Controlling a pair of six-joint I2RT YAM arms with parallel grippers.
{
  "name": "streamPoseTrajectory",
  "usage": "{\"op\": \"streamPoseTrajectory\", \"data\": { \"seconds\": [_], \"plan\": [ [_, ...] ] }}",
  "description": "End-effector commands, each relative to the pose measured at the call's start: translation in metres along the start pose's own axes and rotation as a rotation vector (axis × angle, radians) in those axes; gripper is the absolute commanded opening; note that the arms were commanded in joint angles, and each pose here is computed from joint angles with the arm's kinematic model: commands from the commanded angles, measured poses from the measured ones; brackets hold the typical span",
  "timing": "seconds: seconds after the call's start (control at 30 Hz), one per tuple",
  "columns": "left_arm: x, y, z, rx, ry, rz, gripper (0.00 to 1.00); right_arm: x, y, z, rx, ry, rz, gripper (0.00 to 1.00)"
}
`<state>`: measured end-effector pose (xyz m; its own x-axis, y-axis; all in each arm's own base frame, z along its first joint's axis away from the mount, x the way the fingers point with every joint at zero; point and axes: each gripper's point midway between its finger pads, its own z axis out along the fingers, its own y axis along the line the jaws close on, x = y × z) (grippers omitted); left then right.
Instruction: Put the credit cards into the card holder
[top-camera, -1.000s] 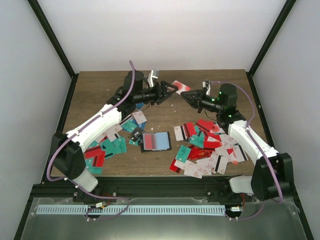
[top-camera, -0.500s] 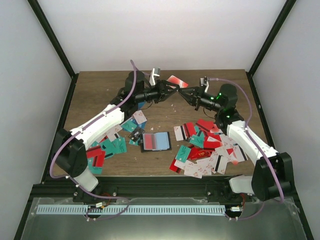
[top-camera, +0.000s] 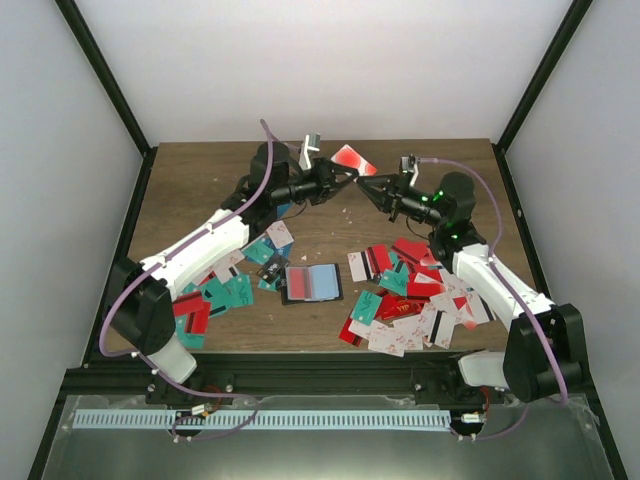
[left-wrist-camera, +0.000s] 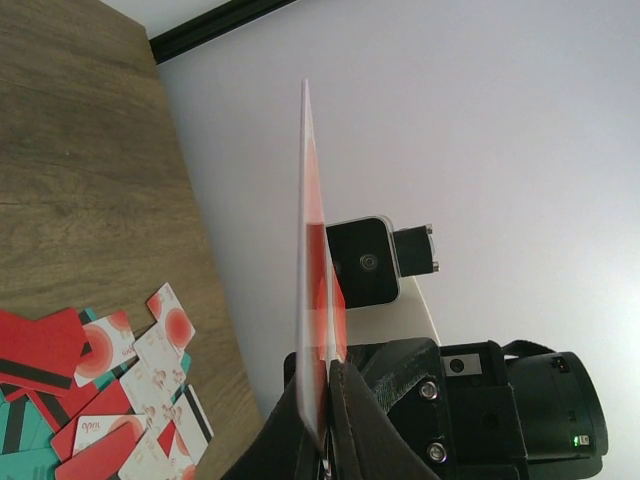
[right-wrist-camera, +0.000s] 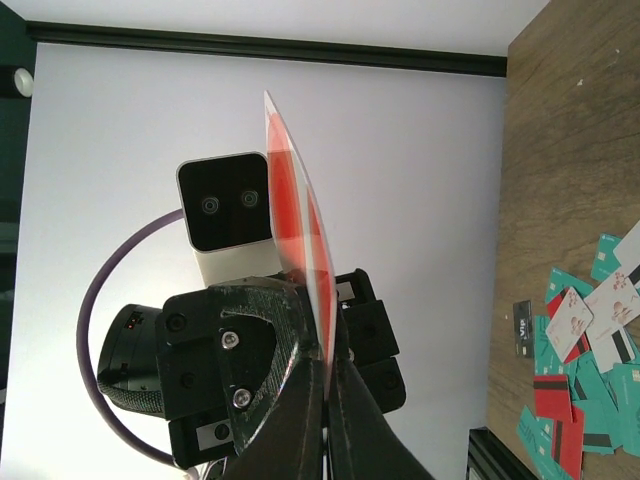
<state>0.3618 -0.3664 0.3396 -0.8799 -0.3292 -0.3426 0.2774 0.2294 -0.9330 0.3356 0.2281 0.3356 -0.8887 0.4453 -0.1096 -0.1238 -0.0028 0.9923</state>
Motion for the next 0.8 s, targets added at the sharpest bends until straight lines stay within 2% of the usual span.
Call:
{"op": "streamPoseTrajectory", "data": {
  "seconds": [0.0, 0.13, 0.23, 0.33, 0.53, 0.77],
  "plan": [
    [-0.012, -0.011, -0.001, 0.028, -0.059, 0.048, 0.04, 0.021, 0.012, 0.002, -0.037, 0.071, -0.028, 0.01],
    [-0.012, -0.007, 0.001, 0.016, -0.053, 0.051, 0.04, 0.025, 0.009, 0.004, -0.036, 0.092, -0.027, 0.02],
    [-0.011, -0.005, -0.002, -0.004, -0.039, 0.068, 0.04, 0.028, 0.004, 0.002, -0.023, 0.102, -0.031, 0.32],
    [-0.004, 0.003, -0.008, -0.042, -0.001, 0.092, 0.04, 0.031, -0.007, 0.001, 0.012, 0.115, -0.043, 0.48],
    [0.021, 0.039, -0.033, -0.161, 0.113, 0.14, 0.04, 0.036, -0.032, -0.006, 0.101, 0.139, -0.092, 0.52],
    [0.062, 0.082, -0.068, -0.259, 0.242, 0.129, 0.04, 0.037, -0.067, -0.013, 0.231, 0.163, -0.166, 0.53]
  ]
}}
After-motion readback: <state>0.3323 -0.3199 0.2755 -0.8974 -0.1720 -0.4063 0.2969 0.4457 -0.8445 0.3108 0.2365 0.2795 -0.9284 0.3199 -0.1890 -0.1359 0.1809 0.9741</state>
